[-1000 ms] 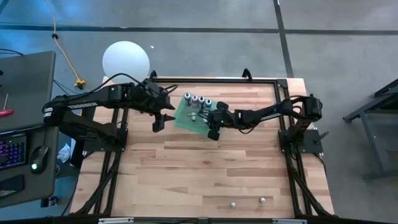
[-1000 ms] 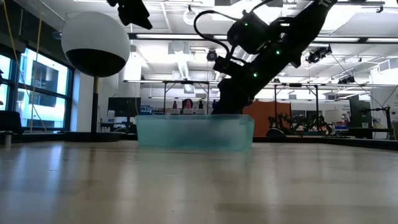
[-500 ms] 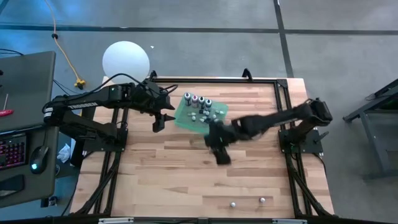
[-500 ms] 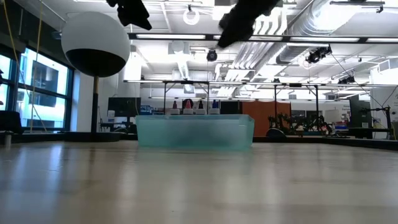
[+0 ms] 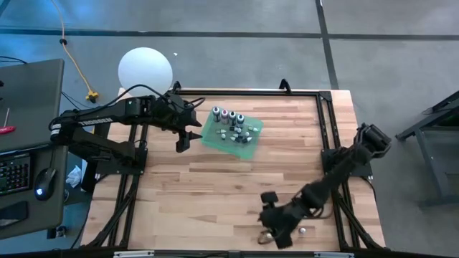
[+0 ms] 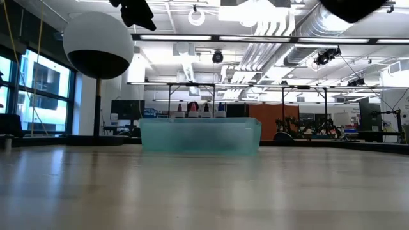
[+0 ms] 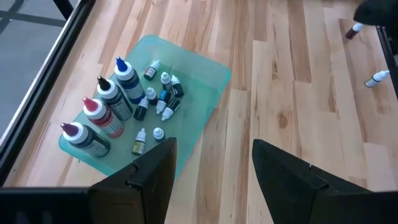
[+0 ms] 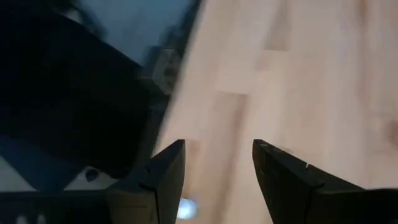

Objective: Pick & Place food coloring
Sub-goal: Put the green food coloring bottle into the bin

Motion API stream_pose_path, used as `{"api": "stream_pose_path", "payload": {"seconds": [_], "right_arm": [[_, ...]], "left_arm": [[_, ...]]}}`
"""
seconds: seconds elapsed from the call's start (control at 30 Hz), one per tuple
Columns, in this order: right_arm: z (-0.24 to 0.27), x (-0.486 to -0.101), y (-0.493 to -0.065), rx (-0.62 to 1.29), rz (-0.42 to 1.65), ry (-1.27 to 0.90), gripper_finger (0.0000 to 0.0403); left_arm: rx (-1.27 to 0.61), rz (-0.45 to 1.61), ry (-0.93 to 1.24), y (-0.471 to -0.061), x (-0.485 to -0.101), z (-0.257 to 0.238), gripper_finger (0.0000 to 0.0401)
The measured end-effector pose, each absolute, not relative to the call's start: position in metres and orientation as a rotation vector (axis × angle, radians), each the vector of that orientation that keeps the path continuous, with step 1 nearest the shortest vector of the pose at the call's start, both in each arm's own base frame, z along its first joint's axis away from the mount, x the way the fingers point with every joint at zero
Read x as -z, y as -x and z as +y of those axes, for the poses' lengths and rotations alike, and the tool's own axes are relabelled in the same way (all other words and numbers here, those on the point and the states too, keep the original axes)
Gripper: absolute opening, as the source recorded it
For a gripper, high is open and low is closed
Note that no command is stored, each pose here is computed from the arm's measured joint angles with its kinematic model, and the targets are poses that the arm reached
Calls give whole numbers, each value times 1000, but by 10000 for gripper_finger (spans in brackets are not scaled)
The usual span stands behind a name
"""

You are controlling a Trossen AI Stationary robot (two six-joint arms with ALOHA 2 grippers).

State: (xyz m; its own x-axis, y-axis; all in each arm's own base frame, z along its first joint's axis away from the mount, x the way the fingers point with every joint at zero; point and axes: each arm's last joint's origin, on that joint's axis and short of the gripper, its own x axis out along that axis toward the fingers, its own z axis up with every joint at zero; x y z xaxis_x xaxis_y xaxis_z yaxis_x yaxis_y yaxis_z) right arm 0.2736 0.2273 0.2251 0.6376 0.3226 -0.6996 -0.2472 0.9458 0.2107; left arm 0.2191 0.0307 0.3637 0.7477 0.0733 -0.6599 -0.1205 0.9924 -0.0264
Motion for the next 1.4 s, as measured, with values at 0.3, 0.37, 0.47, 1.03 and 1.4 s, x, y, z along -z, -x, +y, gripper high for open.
{"api": "stream_pose_path", "payload": {"seconds": [0.3, 0.37, 0.47, 1.03, 1.4], "right_arm": [[228, -182, -250, -383, 843, -102, 181], [226, -179, -249, -405, 851, -87, 181], [224, -174, -248, -420, 838, -63, 181], [245, -122, -253, -479, 820, 21, 181], [248, -115, -255, -521, 829, -2, 133]], "left_arm": [[-103, 716, 83, -219, -364, 30, 209], [-113, 715, 108, -219, -364, 30, 209], [-123, 713, 135, -219, -364, 30, 209], [-144, 697, 168, -220, -365, 31, 209], [-143, 697, 169, -220, -365, 31, 209]]}}
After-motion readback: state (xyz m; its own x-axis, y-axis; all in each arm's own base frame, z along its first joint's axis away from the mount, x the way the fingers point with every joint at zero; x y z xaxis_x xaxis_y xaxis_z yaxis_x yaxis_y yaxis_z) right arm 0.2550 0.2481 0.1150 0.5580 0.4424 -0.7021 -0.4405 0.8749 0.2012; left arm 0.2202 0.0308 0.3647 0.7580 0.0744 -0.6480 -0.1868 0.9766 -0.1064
